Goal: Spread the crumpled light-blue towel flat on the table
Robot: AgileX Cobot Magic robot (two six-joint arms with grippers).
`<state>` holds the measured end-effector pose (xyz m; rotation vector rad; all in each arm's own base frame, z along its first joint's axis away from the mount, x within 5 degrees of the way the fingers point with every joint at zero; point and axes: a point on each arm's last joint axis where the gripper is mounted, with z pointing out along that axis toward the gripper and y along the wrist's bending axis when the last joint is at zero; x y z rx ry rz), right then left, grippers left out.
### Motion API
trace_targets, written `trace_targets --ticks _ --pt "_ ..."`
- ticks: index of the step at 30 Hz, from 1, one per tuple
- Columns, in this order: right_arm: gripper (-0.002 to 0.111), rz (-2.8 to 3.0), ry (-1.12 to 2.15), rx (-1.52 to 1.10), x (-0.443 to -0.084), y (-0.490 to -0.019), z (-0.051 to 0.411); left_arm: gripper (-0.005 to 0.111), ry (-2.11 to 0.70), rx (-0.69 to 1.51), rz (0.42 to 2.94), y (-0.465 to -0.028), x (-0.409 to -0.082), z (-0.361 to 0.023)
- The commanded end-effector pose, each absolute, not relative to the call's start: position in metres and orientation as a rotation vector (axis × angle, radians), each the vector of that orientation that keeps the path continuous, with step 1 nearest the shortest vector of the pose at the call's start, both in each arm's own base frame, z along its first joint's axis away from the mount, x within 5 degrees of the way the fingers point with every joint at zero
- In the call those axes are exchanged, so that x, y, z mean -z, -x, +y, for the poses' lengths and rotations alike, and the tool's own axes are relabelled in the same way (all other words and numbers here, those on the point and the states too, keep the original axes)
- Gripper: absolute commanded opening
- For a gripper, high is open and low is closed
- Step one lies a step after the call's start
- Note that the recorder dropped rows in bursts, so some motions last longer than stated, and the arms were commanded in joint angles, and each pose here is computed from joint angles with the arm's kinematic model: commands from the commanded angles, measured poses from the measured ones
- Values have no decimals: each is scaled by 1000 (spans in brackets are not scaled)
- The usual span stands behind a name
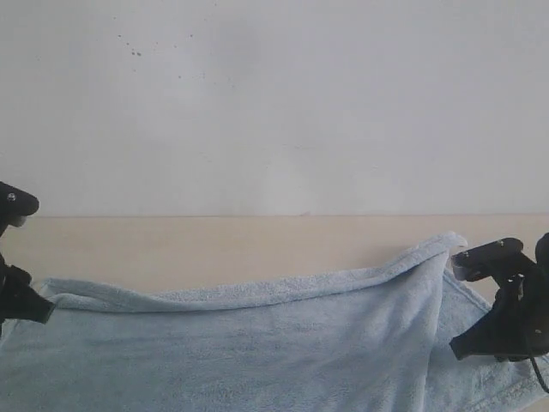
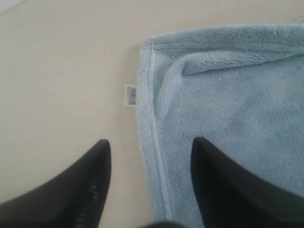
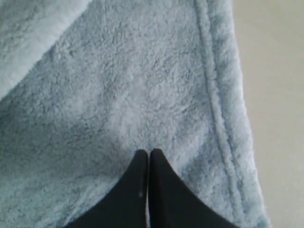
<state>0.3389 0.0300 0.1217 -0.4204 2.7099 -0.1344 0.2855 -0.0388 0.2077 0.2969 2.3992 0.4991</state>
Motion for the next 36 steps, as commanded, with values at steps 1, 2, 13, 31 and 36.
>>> trace_targets --ticks 1,2,13,31,36 --pt "0 2658 436 127 -123 -343 29 49 -281 -439 2435 -270 -198 -39" --pt "0 2665 439 125 -119 -343 29 49 -283 -441 2447 -268 -195 -39" --pt "0 2819 401 129 -91 -333 27 49 -289 -445 2455 -266 -193 -38" --pt "0 3074 -122 296 -100 -201 2 49 -251 -426 2474 -265 -192 -38" --pt "0 2934 -116 269 -128 -202 1 49 -242 -412 2482 -264 -191 -39"
